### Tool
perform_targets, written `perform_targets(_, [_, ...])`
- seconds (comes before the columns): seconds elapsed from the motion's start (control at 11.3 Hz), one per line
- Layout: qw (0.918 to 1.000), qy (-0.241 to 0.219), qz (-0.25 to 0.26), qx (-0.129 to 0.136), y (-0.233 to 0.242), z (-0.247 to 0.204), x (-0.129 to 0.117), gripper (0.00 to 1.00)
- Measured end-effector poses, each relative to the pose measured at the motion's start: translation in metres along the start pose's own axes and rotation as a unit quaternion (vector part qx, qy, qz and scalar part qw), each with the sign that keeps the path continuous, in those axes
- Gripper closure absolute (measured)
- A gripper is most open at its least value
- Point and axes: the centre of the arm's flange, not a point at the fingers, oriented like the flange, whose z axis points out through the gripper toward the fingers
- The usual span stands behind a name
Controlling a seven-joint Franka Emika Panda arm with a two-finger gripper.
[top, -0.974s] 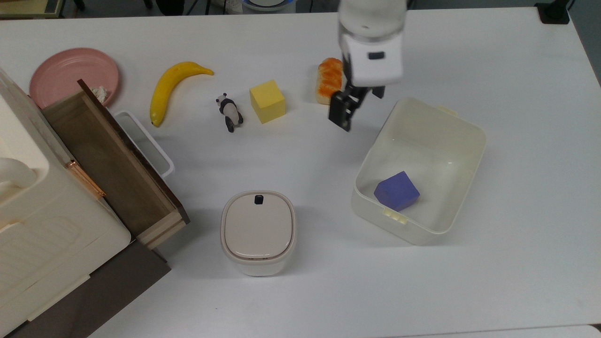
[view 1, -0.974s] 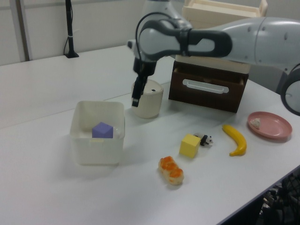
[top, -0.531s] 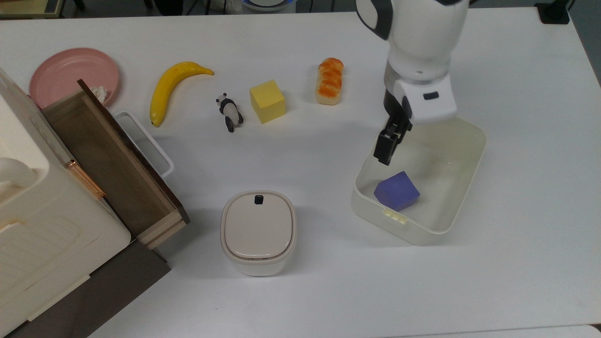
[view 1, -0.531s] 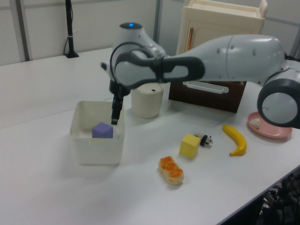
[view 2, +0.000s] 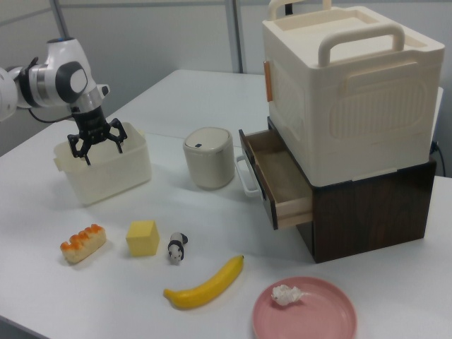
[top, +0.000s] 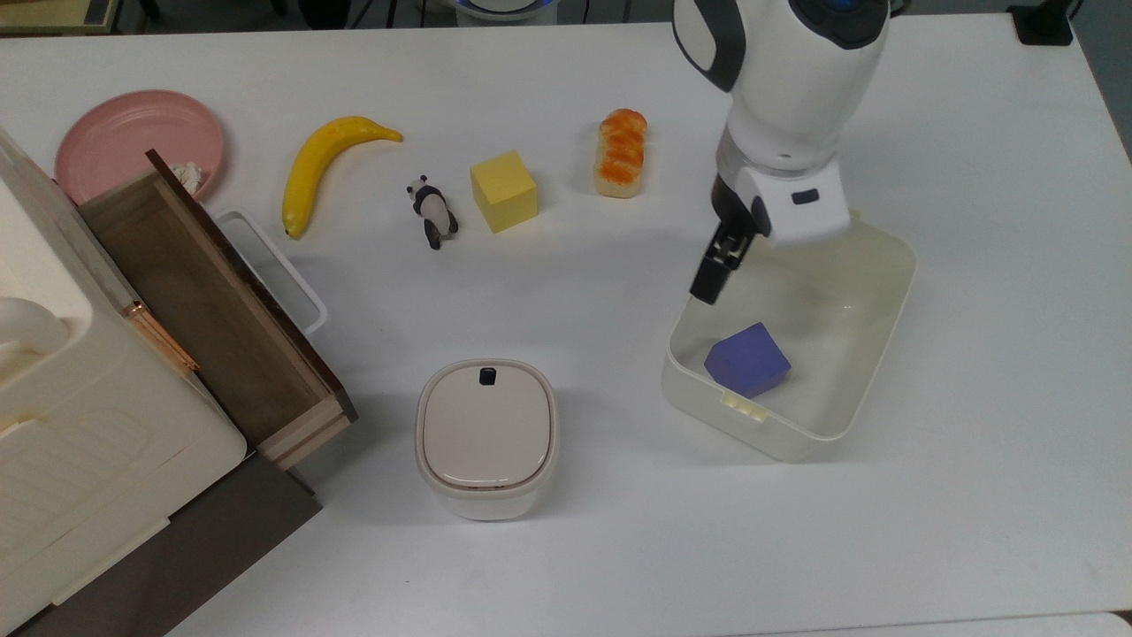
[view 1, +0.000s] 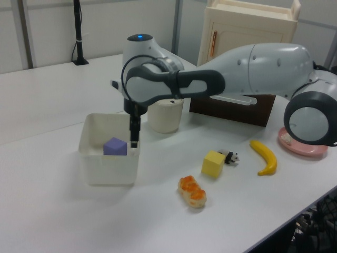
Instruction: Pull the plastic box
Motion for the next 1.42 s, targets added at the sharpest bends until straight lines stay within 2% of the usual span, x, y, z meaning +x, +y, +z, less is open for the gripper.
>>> perform_targets(0.27, [0.9986,-0.041,0.004,0.032,0.011,-0.025,-0.038,0.0])
perform_targets(0.62, [0.9972,-0.057,-0.002,0.048,0.025,-0.018,-0.062,0.0])
perform_targets(0.8, [0.997,-0.059,0.01,0.049,0.027,-0.046,-0.08,0.0])
perform_targets(0.89, [0.9965,-0.061,0.026,0.051,0.031,-0.072,-0.101,0.0])
perform_targets(1.06, [0.9964,-0.04,0.059,0.045,0.044,-0.118,-0.142,0.0])
perform_targets(1.15, [0.9962,-0.023,0.07,0.046,0.051,-0.126,-0.151,0.0])
perform_targets(1.42, [0.9955,-0.01,0.084,0.042,0.055,-0.124,-0.15,0.0])
